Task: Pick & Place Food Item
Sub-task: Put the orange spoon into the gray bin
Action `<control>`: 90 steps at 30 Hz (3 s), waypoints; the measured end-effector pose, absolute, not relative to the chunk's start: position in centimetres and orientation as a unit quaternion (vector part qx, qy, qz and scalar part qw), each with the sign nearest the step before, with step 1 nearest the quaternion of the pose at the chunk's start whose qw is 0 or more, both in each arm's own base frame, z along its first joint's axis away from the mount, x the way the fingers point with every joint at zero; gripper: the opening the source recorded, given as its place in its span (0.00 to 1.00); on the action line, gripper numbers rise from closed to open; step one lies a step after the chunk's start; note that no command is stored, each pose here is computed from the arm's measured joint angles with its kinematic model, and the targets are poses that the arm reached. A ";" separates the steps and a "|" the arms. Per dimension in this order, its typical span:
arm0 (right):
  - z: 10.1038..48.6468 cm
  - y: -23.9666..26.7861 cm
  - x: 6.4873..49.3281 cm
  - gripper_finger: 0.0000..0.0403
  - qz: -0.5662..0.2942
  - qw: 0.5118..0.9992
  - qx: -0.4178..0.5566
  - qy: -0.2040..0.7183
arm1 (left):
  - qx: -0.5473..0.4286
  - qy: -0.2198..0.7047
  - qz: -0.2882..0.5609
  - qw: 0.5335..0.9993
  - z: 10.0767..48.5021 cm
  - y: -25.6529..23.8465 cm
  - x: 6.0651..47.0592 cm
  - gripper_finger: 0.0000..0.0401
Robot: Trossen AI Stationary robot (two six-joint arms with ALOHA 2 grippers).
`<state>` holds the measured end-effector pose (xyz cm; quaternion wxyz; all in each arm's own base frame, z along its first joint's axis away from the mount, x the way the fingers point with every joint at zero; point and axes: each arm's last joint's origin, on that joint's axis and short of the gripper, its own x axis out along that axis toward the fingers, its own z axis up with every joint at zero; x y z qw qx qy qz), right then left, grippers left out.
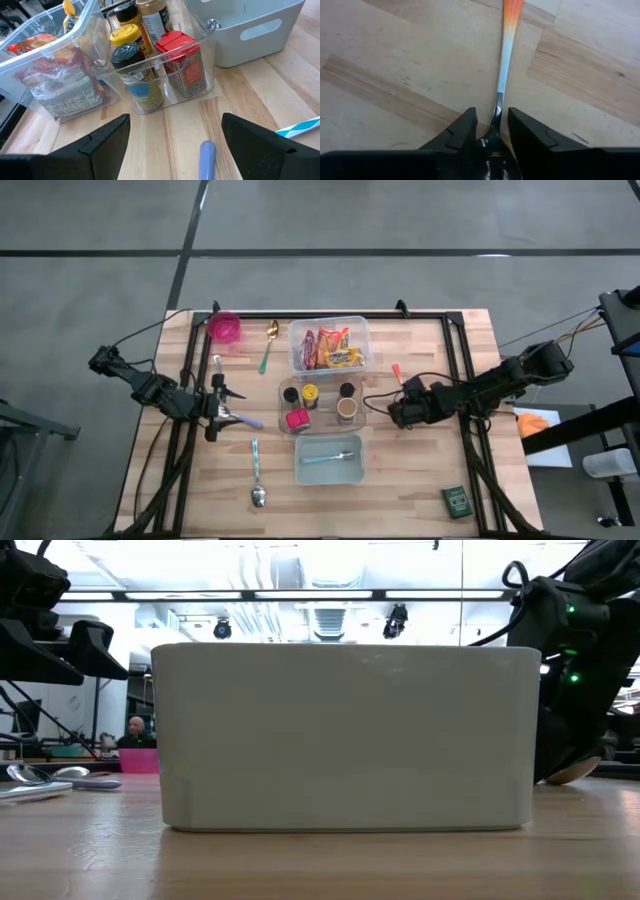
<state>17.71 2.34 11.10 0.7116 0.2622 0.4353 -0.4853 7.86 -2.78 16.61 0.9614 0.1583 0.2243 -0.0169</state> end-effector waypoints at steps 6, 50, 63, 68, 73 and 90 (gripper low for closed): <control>11.1 2.4 17.8 0.10 -0.482 0.712 0.266 0.436 | 0.158 0.224 -0.017 0.961 16.6 -2.8 7.9 0.79; 14.8 2.5 17.9 0.03 -0.472 0.758 0.279 0.354 | 0.158 0.224 -0.017 0.961 16.6 -2.8 7.9 0.79; 16.7 4.7 17.0 0.03 -0.449 0.813 0.283 0.239 | 0.158 0.224 -0.017 0.961 16.6 -2.8 7.9 0.79; 17.3 6.0 16.7 0.03 -0.438 0.840 0.266 0.179 | 0.158 0.224 -0.017 0.961 16.6 -2.8 7.9 0.79; 18.2 7.5 16.6 0.03 -0.417 0.873 0.220 0.128 | 0.158 0.224 -0.017 0.961 16.6 -2.8 7.9 0.79; 23.2 12.1 19.5 0.03 -0.214 0.963 0.117 0.111 | 0.158 0.224 -0.017 0.961 16.6 -2.8 7.9 0.79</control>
